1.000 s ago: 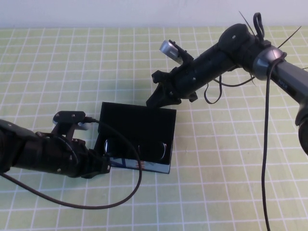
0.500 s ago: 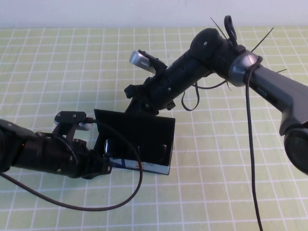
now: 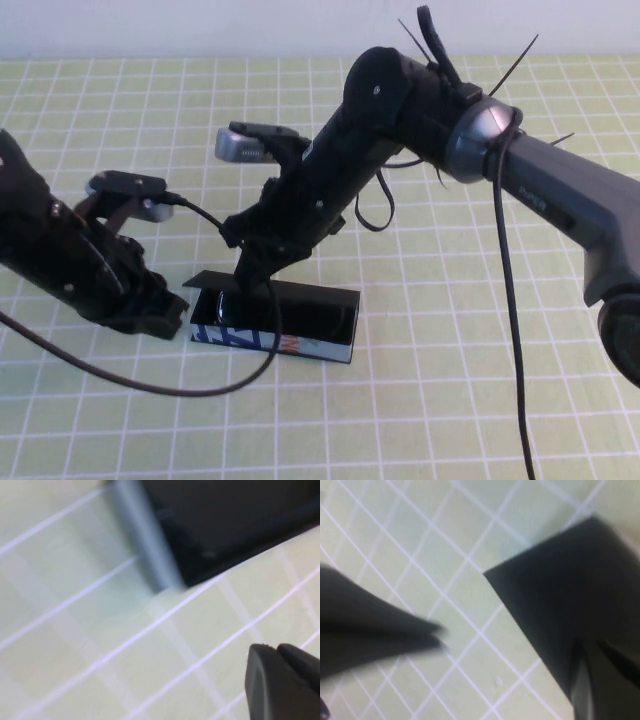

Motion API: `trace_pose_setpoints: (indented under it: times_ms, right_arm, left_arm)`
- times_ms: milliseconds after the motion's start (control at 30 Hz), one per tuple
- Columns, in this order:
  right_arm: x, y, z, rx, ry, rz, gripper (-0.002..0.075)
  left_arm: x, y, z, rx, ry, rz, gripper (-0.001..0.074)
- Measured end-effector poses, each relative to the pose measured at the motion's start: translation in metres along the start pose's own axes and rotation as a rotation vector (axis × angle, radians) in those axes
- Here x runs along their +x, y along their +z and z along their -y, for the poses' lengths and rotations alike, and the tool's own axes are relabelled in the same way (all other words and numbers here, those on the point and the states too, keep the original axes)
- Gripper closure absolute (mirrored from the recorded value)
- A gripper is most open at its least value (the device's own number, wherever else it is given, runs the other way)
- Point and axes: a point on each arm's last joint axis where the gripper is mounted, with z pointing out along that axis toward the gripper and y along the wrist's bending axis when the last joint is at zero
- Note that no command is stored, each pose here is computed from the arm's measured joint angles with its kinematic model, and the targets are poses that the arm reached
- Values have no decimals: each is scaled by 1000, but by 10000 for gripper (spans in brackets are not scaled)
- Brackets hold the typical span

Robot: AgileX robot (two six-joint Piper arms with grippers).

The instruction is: Return glasses to glasses case

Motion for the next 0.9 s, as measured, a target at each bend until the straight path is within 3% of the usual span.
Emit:
trace_pose_setpoints:
  times_ms: [167, 567, 700, 900]
  right_arm:
    - [14, 18, 7, 28, 20, -75, 743]
    - [20, 11, 17, 173, -36, -112, 743]
    - [18, -13, 3, 193, -83, -68, 743]
    - [21, -86, -39, 275, -194, 73, 743]
  left_arm:
    - [4, -45, 7, -164, -106, 48, 738]
    - [35, -133, 53, -250, -75, 345, 738]
    - [53, -160, 71, -269, -43, 449, 738]
    - [86, -190, 94, -318, 16, 626, 738]
